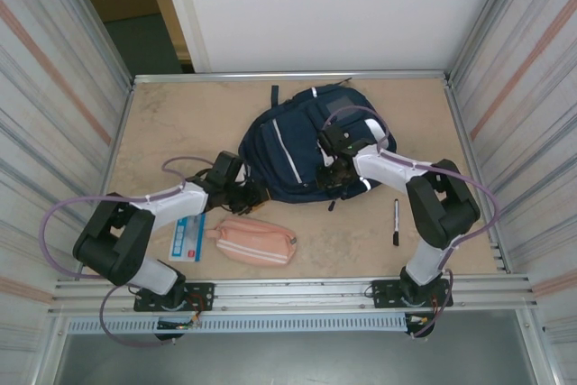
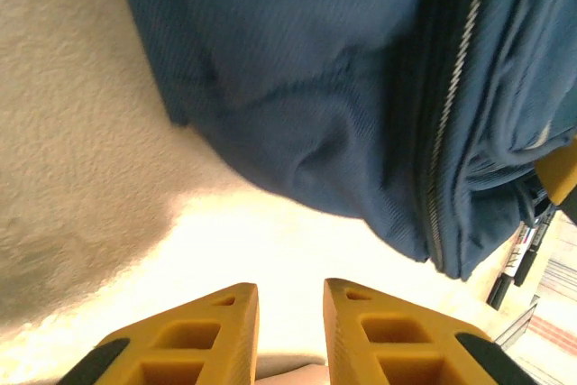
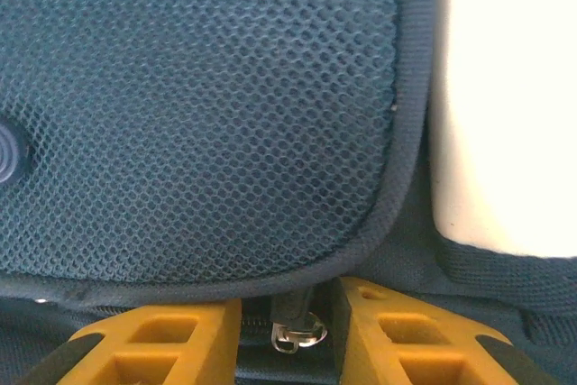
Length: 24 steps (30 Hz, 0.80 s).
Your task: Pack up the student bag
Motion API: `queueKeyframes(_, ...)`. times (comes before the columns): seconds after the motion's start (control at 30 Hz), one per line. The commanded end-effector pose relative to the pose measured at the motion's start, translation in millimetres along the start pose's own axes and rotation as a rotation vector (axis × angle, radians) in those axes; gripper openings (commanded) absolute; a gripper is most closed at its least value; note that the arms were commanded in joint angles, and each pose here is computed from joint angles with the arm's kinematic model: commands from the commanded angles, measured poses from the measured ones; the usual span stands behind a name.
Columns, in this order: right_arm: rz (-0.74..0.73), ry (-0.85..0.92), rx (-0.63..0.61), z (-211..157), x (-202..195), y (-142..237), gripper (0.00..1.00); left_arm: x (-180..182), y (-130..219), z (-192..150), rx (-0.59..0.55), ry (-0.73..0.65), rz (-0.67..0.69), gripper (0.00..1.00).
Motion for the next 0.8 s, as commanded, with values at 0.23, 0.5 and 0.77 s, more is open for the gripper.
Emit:
queueKeyframes(0.23, -0.053, 0.081, -0.062, 16.0, 5.7, 1.6, 0.16, 2.5, 4.5, -7.6, -0.010, -0.011, -0.005, 0.24)
queueKeyframes(0.5, 0.202, 0.084, -0.151, 8.8, 18.6, 29.3, 0.07, -24.4, 17.6, -9.1, 0.012, -0.079, -0.064, 0.27)
queueKeyframes(0.77, 0.337, 0.158, -0.142, -8.2, 20.4, 35.4, 0.06, -63.6, 47.2, 0.6, 0.001, -0.159, -0.145, 0.34)
Point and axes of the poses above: each hand's point on the last joint's axis, 136 mm out from that joint toward the fingers, its own y axis back along the fingers, its own x axis along the line the jaws close on, z = x × y, the point moved 5 cm from there along y, back along the fingers, and after that the axes turned 11 degrees about -y, right-handed, at the moved point
